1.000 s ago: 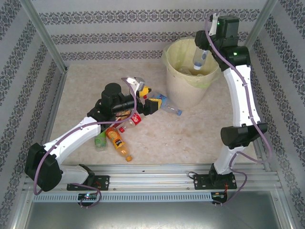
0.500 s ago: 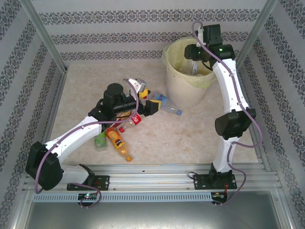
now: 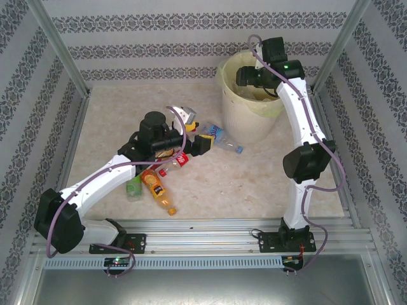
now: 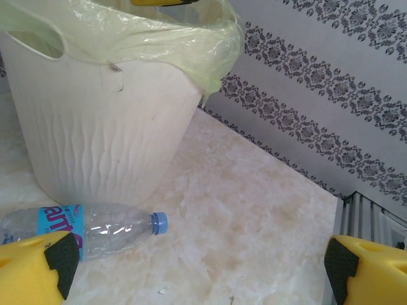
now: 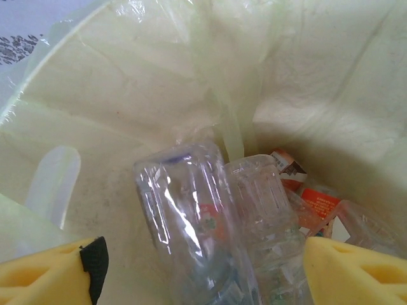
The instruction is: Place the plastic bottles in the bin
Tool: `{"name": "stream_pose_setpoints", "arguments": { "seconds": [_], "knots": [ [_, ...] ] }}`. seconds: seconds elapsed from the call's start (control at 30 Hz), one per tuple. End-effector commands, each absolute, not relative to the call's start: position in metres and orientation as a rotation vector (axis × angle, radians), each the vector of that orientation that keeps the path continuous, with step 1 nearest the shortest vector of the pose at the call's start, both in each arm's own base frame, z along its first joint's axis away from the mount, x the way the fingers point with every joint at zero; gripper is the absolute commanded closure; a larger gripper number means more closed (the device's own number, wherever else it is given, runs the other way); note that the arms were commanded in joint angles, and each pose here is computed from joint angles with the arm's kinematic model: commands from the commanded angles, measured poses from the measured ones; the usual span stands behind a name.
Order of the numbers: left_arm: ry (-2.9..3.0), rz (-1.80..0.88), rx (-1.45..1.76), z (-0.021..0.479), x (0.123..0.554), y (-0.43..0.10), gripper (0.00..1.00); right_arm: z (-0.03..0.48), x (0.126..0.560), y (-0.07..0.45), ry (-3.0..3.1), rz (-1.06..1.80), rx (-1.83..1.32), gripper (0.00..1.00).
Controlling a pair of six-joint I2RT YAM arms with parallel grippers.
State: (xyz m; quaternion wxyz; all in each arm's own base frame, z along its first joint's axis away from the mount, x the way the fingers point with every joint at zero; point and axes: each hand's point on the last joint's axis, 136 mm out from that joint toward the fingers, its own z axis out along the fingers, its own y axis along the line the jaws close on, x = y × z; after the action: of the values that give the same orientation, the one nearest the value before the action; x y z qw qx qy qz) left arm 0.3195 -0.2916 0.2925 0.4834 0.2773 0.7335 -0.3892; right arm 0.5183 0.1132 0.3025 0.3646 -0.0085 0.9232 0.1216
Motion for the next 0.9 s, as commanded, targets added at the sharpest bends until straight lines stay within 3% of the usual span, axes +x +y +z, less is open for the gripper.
{"name": "stream_pose_setpoints", "arguments": {
  "seconds": [0.0, 0.27, 0.47, 0.87],
  "knots": [
    [1.768, -0.905, 0.661, 0.302, 0.327, -0.287, 0.00, 0.347, 0.503, 0.111, 2.263, 0.369, -0.002, 0.18],
    [1.883, -0.829, 0.611, 0.297, 0.325, -0.272, 0.00, 0.381, 0.480, 0.111, 2.168, 0.410, -0.019, 0.16],
    [2.147, -0.636, 0.466, 0.273, 0.314, -0.229, 0.00, 0.394, 0.444, 0.129, 2.108, 0.498, -0.079, 0.15],
    [2.653, -0.131, -0.045, 0.205, 0.239, -0.110, 0.00, 0.352, 0.340, 0.192, 2.102, 0.714, -0.279, 0.12]
  ]
}}
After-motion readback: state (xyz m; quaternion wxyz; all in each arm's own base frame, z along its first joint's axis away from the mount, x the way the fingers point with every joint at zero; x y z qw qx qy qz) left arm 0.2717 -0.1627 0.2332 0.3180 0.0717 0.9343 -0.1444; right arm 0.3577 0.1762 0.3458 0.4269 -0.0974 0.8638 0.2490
